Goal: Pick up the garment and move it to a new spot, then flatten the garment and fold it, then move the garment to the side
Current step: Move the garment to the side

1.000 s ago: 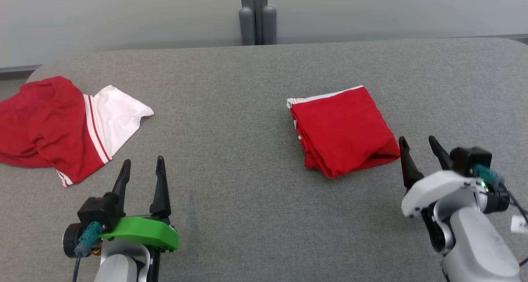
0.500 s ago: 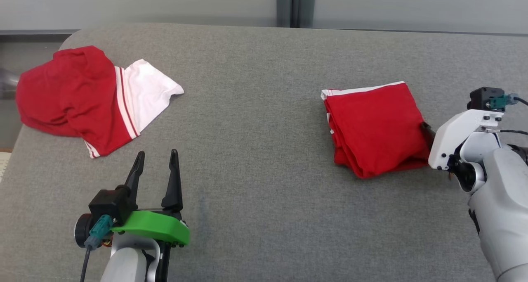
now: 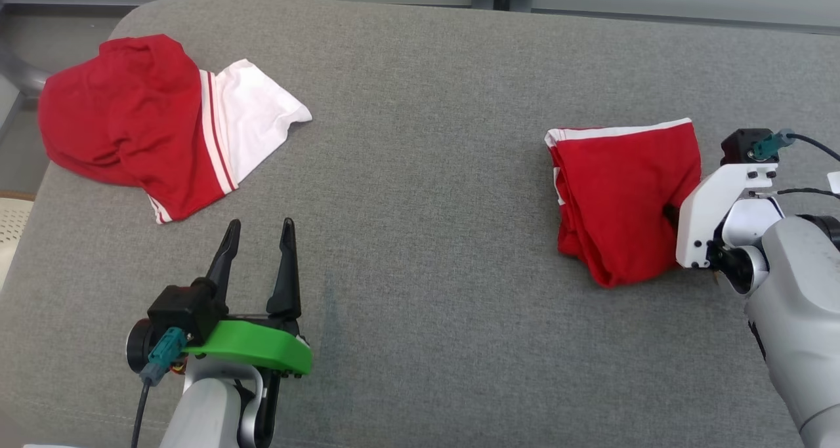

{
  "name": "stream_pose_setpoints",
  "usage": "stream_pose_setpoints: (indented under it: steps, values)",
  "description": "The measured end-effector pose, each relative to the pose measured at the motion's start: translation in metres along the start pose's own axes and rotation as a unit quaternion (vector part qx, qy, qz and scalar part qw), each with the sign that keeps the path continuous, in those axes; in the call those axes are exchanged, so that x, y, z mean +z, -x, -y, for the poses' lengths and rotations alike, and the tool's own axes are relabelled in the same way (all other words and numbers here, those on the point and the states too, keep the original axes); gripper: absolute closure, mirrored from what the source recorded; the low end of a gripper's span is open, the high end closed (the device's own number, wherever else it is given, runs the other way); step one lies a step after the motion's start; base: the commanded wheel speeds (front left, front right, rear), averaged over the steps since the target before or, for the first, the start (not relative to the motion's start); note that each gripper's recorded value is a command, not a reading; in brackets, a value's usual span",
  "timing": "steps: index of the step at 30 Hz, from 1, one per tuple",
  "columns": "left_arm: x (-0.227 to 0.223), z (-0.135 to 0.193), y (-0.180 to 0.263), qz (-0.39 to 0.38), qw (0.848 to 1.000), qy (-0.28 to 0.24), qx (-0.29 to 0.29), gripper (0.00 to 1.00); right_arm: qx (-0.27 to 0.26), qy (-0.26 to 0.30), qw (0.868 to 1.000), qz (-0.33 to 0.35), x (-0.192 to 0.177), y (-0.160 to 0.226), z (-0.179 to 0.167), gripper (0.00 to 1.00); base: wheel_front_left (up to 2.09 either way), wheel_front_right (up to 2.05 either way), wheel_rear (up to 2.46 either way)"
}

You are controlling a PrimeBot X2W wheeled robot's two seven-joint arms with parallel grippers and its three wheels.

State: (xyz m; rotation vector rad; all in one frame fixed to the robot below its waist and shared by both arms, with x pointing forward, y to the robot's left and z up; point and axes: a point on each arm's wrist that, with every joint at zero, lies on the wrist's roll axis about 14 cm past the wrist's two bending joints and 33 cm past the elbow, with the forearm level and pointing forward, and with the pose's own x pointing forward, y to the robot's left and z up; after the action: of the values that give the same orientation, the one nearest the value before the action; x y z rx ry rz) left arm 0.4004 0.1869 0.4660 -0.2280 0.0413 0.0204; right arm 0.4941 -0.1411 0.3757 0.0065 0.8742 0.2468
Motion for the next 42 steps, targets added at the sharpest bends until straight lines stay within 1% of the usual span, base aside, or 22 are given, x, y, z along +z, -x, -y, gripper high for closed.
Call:
stream_pose_setpoints:
  steps: [3,5,8,10,15,18,22,27,30,36,40,42]
  values:
    - [-0.002,0.002,-0.004,-0.002,1.000,0.000,-0.002,0.00,-0.008,0.049,0.999,0.009,0.006,-0.001,0.004,1.00,0.00,0.00,0.00]
    - [0.000,0.005,-0.009,0.002,1.000,0.000,-0.007,0.00,-0.010,0.070,0.997,0.012,0.008,-0.001,0.007,1.00,0.00,0.00,0.00]
    - [0.002,0.011,-0.020,0.008,1.000,-0.005,-0.018,0.00,-0.019,0.118,0.993,0.019,0.014,0.002,0.014,1.00,0.00,0.00,0.00]
    - [0.003,0.016,-0.029,0.013,1.000,-0.007,-0.026,0.00,-0.032,0.142,0.989,0.025,0.019,0.006,0.026,1.00,0.00,0.00,0.00]
    - [0.000,0.037,-0.053,0.018,0.998,-0.019,-0.062,0.00,-0.061,0.178,0.981,0.050,0.028,0.019,0.056,1.00,0.00,0.00,0.00]
    - [-0.003,0.057,-0.067,0.021,0.995,-0.021,-0.095,0.00,-0.084,0.185,0.978,0.053,0.024,0.030,0.080,1.00,0.00,0.00,0.00]
    - [-0.003,0.089,-0.085,0.036,0.989,-0.015,-0.140,0.00,-0.127,0.193,0.972,0.053,0.016,0.048,0.120,1.00,0.00,0.00,0.00]
    - [-0.013,0.125,-0.098,0.039,0.981,-0.004,-0.189,0.00,-0.201,0.209,0.956,0.046,0.005,0.077,0.185,1.00,0.00,0.00,0.00]
    - [-0.025,0.140,-0.102,0.034,0.977,-0.001,-0.212,0.00,-0.231,0.210,0.949,0.040,-0.005,0.084,0.212,1.00,0.00,0.00,0.00]
    - [-0.046,0.157,-0.105,0.021,0.969,0.007,-0.246,0.00,-0.286,0.220,0.932,0.020,-0.026,0.101,0.260,1.00,0.00,0.00,0.00]
    - [-0.055,0.162,-0.103,0.014,0.965,0.014,-0.261,0.00,-0.307,0.216,0.927,0.001,-0.041,0.103,0.275,1.00,0.00,0.00,0.00]
    - [-0.060,0.164,-0.101,0.009,0.963,0.012,-0.270,0.00,-0.326,0.209,0.922,0.004,-0.041,0.110,0.286,1.00,0.00,0.00,0.00]
